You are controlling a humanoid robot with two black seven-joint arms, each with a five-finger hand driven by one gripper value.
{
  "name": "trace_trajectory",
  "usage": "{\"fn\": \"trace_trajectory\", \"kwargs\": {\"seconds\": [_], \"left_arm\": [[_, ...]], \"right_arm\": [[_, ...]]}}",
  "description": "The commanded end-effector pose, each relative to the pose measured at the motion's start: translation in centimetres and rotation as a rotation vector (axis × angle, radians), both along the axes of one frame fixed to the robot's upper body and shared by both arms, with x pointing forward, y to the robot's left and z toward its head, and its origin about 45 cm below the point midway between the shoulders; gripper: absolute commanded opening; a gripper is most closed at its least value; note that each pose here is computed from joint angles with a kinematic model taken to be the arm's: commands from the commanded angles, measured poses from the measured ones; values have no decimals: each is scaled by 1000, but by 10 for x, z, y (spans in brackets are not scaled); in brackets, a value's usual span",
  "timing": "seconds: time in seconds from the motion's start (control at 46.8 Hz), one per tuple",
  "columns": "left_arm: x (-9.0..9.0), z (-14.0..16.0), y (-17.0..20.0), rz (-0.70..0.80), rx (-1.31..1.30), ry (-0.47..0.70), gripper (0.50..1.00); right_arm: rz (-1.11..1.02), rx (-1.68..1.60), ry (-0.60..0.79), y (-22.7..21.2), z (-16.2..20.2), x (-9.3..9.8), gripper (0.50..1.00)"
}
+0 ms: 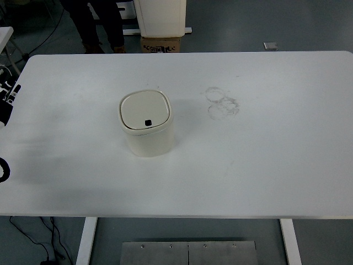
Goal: Open trash can
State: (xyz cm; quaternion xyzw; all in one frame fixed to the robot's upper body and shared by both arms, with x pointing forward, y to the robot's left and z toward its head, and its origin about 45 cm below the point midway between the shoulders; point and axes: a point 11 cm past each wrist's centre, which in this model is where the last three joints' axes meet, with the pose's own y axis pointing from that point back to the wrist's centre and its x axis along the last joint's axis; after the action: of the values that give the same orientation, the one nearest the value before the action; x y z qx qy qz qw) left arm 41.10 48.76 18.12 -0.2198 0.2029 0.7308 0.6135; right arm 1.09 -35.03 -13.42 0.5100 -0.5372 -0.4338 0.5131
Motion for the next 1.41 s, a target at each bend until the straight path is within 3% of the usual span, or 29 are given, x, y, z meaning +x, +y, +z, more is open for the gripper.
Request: {"fn": "trace_trajectory", "kwargs": {"seconds": [0.0,1.389], "left_arm": [[0,0,1,-2,7,4,1000],[3,5,1,-16,22,6,1000]], "right_arm": [[0,0,0,0,0,0,991],[0,0,0,0,0,0,991]]}}
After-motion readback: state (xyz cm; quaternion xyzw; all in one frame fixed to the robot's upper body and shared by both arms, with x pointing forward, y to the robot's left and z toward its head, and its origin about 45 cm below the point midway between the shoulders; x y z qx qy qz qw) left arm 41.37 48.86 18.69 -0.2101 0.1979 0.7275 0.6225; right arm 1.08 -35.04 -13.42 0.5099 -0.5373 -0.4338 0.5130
